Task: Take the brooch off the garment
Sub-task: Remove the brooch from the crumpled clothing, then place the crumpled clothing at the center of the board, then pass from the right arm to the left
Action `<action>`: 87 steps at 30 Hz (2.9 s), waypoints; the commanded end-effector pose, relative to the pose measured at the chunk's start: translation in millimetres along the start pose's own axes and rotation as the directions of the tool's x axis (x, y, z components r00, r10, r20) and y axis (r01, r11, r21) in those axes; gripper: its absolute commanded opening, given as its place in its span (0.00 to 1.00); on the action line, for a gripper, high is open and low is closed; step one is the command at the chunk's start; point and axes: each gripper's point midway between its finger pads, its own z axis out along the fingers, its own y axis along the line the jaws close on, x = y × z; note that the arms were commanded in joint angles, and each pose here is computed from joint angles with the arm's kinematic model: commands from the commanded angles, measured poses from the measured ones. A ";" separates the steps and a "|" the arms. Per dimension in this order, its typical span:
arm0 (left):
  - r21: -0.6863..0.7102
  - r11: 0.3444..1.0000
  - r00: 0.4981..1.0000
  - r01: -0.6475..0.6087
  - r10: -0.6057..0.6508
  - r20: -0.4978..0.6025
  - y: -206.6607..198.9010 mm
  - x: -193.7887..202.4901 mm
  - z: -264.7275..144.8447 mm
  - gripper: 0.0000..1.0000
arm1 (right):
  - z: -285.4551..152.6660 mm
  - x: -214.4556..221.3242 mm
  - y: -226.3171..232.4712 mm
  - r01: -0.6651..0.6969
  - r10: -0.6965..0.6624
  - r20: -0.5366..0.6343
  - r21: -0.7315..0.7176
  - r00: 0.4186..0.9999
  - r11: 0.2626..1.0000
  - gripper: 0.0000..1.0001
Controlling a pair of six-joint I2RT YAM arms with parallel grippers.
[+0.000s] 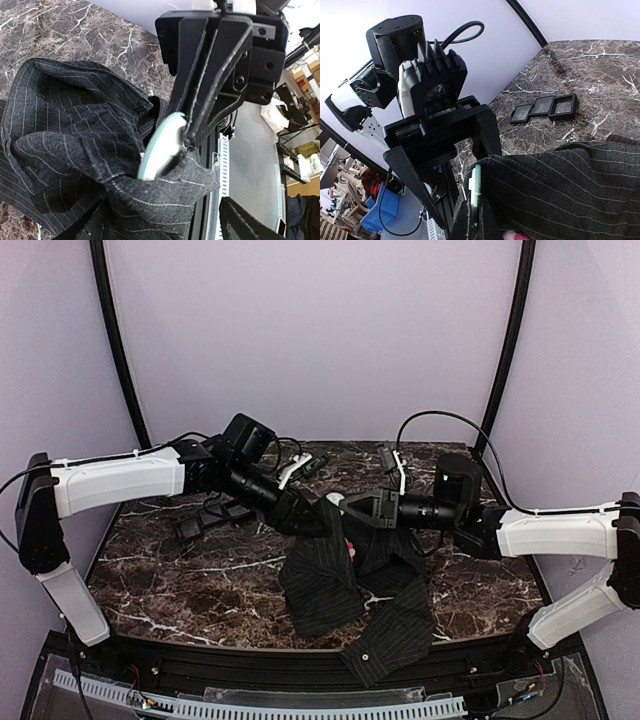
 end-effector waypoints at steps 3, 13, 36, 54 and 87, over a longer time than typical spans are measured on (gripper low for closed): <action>-0.034 0.999 0.999 -0.016 0.014 -0.038 1.1 2.2 3.5 0.36 | -5.1 -13.5 7.7 0.027 -0.026 0.062 -0.010 0.998 1.000 0.00; -0.048 0.998 0.999 -0.040 0.040 -0.006 -2.3 -4.9 -2.6 0.01 | -6.9 -5.7 -2.8 0.030 -0.032 0.038 0.042 0.999 0.999 0.00; -0.069 0.997 0.994 0.047 -0.040 0.098 18.0 -22.5 -23.8 0.01 | -16.7 7.0 -15.6 0.019 -0.022 0.019 0.112 1.000 0.993 0.00; -0.289 0.949 0.992 0.126 -0.116 0.053 67.4 -9.2 -26.8 0.65 | -22.7 -16.0 6.2 0.024 -0.025 0.079 0.012 0.997 1.000 0.00; 0.161 0.983 0.979 -0.088 0.055 0.196 -41.0 -32.0 -76.0 0.42 | 31.5 -22.6 60.3 0.069 -0.085 -0.034 -0.337 0.996 0.939 0.00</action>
